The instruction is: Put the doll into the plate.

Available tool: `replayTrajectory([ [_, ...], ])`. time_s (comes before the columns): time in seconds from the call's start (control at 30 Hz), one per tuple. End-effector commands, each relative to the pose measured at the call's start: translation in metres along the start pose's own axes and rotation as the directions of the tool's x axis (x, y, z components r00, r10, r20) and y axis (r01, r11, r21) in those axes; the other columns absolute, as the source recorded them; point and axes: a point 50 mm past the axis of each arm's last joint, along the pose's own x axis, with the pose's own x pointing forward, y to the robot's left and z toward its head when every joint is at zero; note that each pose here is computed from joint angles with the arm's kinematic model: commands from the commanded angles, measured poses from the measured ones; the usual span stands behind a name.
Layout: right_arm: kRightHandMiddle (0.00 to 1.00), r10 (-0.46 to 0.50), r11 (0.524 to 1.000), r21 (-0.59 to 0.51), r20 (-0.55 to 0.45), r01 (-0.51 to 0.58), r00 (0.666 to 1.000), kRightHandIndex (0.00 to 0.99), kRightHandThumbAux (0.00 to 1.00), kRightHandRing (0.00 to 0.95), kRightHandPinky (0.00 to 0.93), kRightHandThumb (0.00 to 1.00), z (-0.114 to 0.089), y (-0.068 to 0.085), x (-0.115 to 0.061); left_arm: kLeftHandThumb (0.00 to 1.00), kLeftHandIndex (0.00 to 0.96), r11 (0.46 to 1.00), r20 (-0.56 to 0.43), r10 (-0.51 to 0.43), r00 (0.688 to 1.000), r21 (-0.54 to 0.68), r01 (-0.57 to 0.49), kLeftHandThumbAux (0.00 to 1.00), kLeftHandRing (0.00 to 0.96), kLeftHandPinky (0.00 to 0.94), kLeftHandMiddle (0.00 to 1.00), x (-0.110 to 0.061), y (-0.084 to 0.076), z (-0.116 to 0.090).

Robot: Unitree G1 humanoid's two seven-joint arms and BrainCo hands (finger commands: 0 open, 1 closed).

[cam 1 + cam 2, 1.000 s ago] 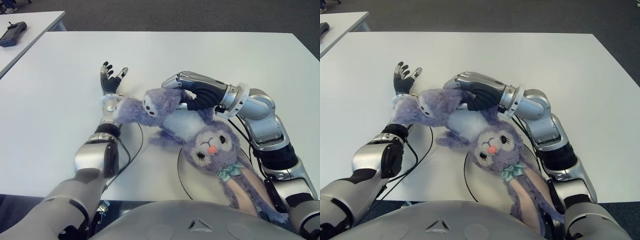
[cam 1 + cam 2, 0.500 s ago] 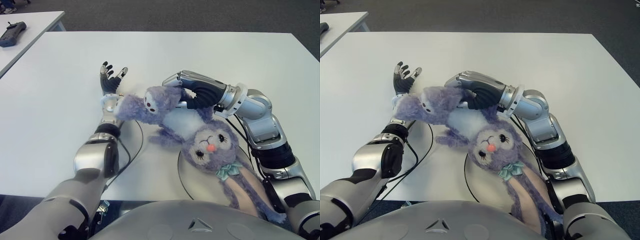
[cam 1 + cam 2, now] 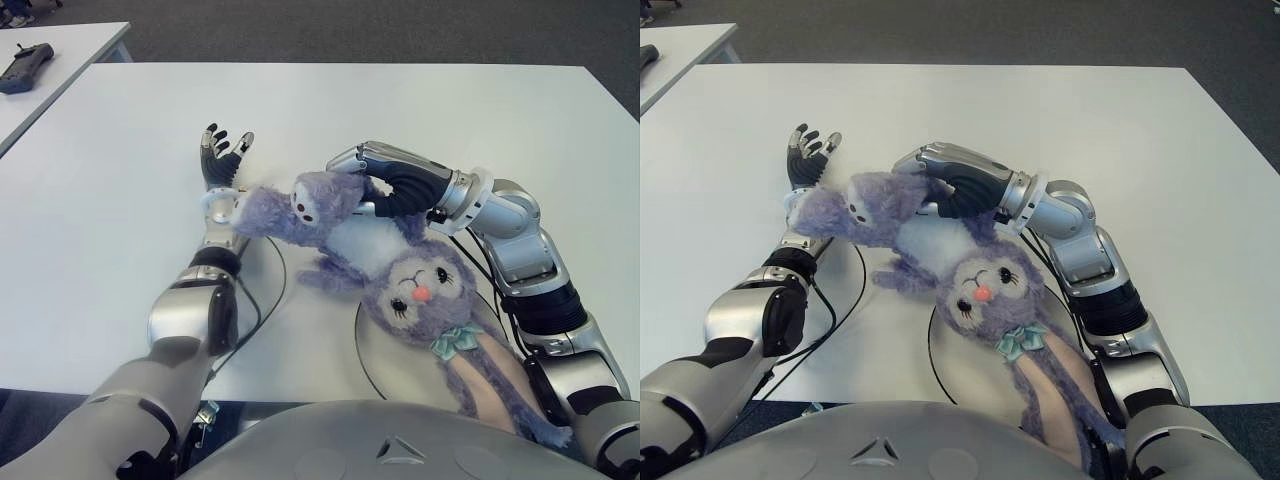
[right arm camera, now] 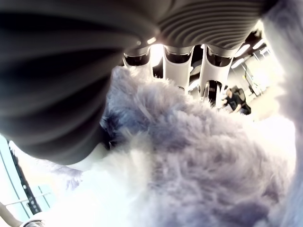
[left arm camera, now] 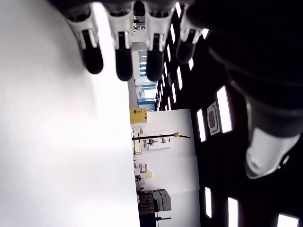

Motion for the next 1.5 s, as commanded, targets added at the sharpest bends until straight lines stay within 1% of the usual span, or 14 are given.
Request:
replayTrajectory([
  [0.03,0.813,-0.029,0.999,0.026,0.028,0.029,0.999,0.440,0.719,0.802,0.817,0.701,-0.004,0.001,-0.002,0.000,0.126,0.994,-0.466,0.014,0.885,0.099,0.037,0.597,0.172,0.171,0.188,-0.076,0.005,-0.115],
  [0.2,0.819,-0.043,0.999,0.028,0.060,0.042,0.997,0.440,0.718,0.805,0.818,0.702,-0.005,0.002,0.000,0.000,0.139,0.993,-0.461,0.018,0.887,0.108,0.036,0.603,0.179,0.169,0.197,-0.074,0.004,-0.113],
  [0.33,0.818,-0.071,0.997,0.025,0.090,0.069,0.993,0.440,0.718,0.806,0.816,0.702,-0.006,0.003,0.004,0.000,0.140,0.993,-0.488,0.011,0.873,0.105,0.046,0.615,0.169,0.153,0.190,-0.075,0.005,-0.116],
  [0.53,0.823,-0.112,0.994,0.032,0.133,0.108,0.985,0.439,0.718,0.814,0.825,0.704,-0.007,0.005,0.011,0.000,0.117,0.995,-0.501,-0.002,0.866,0.084,0.051,0.638,0.141,0.128,0.162,-0.074,0.006,-0.117],
  [0.87,0.831,-0.154,0.988,0.046,0.170,0.149,0.973,0.439,0.717,0.824,0.828,0.704,-0.011,0.003,0.021,0.000,0.136,0.993,-0.483,0.001,0.876,0.100,0.054,0.664,0.162,0.161,0.189,-0.075,0.004,-0.116],
  [1.3,0.832,-0.236,0.968,0.127,0.175,0.216,0.956,0.440,0.715,0.818,0.827,0.707,-0.018,0.004,0.035,0.000,0.163,0.992,-0.472,0.002,0.882,0.111,0.058,0.682,0.184,0.179,0.217,-0.075,0.003,-0.115],
  [1.5,0.833,-0.258,0.961,0.149,0.183,0.232,0.949,0.440,0.715,0.818,0.830,0.707,-0.019,0.006,0.041,0.000,0.169,0.991,-0.471,0.001,0.882,0.119,0.062,0.692,0.187,0.180,0.219,-0.075,0.002,-0.115],
])
